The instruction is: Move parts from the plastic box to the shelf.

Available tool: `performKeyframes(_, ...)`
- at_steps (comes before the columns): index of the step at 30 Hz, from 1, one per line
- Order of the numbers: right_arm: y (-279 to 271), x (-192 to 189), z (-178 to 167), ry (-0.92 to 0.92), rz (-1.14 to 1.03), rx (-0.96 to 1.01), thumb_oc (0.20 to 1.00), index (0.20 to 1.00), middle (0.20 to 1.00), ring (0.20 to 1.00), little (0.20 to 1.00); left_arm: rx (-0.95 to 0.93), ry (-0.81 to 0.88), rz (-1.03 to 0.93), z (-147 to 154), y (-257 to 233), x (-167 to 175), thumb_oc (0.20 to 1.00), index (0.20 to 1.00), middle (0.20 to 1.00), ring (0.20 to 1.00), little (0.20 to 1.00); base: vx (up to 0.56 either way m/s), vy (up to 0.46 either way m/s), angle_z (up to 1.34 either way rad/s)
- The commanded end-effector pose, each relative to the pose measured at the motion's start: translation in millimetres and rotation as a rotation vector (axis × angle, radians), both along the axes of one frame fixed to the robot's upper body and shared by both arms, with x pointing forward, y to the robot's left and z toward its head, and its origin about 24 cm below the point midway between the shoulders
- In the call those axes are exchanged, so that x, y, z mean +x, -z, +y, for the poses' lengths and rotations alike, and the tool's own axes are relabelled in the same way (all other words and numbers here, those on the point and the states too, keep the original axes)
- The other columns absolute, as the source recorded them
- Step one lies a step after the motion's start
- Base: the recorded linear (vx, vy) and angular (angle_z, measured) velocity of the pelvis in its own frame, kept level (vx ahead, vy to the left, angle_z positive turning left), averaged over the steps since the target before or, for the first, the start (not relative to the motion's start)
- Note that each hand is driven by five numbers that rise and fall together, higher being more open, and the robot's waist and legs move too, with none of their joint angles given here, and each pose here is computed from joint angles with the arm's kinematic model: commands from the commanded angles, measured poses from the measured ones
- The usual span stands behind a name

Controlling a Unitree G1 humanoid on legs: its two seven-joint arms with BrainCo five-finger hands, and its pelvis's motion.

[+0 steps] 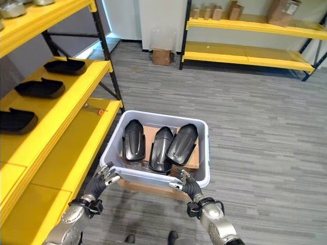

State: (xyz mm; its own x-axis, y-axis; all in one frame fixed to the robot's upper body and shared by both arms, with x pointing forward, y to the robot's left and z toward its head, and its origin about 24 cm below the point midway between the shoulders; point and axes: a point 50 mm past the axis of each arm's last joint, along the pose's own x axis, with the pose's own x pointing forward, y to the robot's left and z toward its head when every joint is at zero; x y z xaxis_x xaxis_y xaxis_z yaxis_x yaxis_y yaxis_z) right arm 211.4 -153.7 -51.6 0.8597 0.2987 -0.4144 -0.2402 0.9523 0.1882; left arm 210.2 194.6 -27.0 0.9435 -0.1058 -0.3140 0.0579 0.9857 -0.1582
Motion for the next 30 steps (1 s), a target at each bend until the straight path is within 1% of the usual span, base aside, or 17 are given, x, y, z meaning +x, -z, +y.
performKeyframes(1, -36.3, 16.9, 4.1, 0.004, -0.196, 0.050, 1.000, 1.000, 1.000, 1.000, 1.000, -0.038, -0.030, -0.104, 3.3, -19.3, 3.2, 1.000, 1.000, 1.000, 1.000, 1.000, 0.17, 0.057, 0.02)
performKeyframes(3, -36.3, 17.3, -0.1, 0.042, -0.198, 0.051, 1.000, 1.000, 1.000, 1.000, 1.000, -0.030, -0.025, -0.093, 2.4, -16.5, 1.6, 1.000, 1.000, 1.000, 1.000, 1.000, 0.18, 0.216, 0.22)
performKeyframes(5, -32.6, 12.9, -3.1, 0.056, -0.179, 0.048, 1.000, 1.000, 1.000, 1.000, 1.000, -0.021, 0.004, -0.094, -1.9, -15.7, 0.8, 1.000, 1.000, 1.000, 1.000, 1.000, 0.19, 0.501, 0.43)
performKeyframes(7, -31.3, 10.0, 0.1, 0.048, -0.169, 0.060, 1.000, 1.000, 1.000, 1.000, 1.000, -0.027, 0.008, -0.101, -1.1, -17.5, 1.7, 1.000, 1.000, 1.000, 1.000, 1.000, 0.18, 0.507, -0.56)
performKeyframes(9, -28.2, 9.0, 15.3, -0.010, -0.147, 0.094, 1.000, 1.000, 1.000, 1.000, 1.000, 0.031, 0.020, -0.121, 8.3, -22.9, 4.0, 1.000, 1.000, 1.000, 1.000, 1.000, 0.13, 0.505, -1.10)
performKeyframes(13, -31.0, 10.6, 22.1, -0.033, -0.155, 0.112, 1.000, 1.000, 1.000, 1.000, 1.000, 0.042, 0.000, -0.129, 13.3, -24.4, 3.9, 1.000, 1.000, 1.000, 1.000, 1.000, 0.03, 0.117, -0.38)
performKeyframes(17, -38.6, 10.2, 22.1, -0.012, -0.178, 0.153, 1.000, 1.000, 1.000, 1.000, 1.000, 0.013, -0.007, -0.128, 9.7, -24.3, 2.3, 1.000, 1.000, 1.000, 1.000, 1.000, 0.04, -0.009, -0.08)
performKeyframes(23, -63.7, 23.2, 17.6, 0.019, -0.309, 0.149, 1.000, 1.000, 1.000, 1.000, 1.000, 0.000, 0.006, -0.210, 1.1, -39.0, 11.2, 1.000, 1.000, 1.000, 1.000, 1.000, -0.01, -0.052, -0.07)
performKeyframes(25, -97.5, 44.9, 16.0, 0.042, -0.492, 0.086, 1.000, 1.000, 1.000, 1.000, 1.000, -0.048, -0.005, -0.275, -7.1, -49.3, 20.8, 1.000, 1.000, 1.000, 1.000, 1.000, -0.04, -0.086, -0.16)
performKeyframes(26, -97.7, 45.0, 16.0, 0.042, -0.492, 0.086, 1.000, 1.000, 1.000, 1.000, 1.000, -0.048, -0.005, -0.276, -7.1, -49.4, 21.0, 1.000, 1.000, 1.000, 1.000, 1.000, -0.02, -0.089, -0.20)
performKeyframes(27, -113.5, 53.3, 18.8, 0.044, -0.564, 0.087, 1.000, 1.000, 1.000, 1.000, 1.000, -0.070, -0.013, -0.316, -10.9, -56.8, 26.6, 1.000, 1.000, 1.000, 1.000, 1.000, -0.03, -0.063, -0.09)
performKeyframes(29, -122.3, 58.8, 20.9, 0.052, -0.600, 0.090, 1.000, 1.000, 1.000, 1.000, 1.000, -0.092, -0.019, -0.340, -13.9, -61.3, 29.9, 1.000, 1.000, 1.000, 1.000, 1.000, -0.04, -0.057, -0.16)
performKeyframes(30, -135.6, 67.6, 26.9, 0.056, -0.650, 0.107, 1.000, 1.000, 1.000, 1.000, 1.000, -0.124, -0.027, -0.385, -19.0, -70.2, 35.9, 1.000, 1.000, 1.000, 1.000, 1.000, -0.03, -0.053, -0.17)
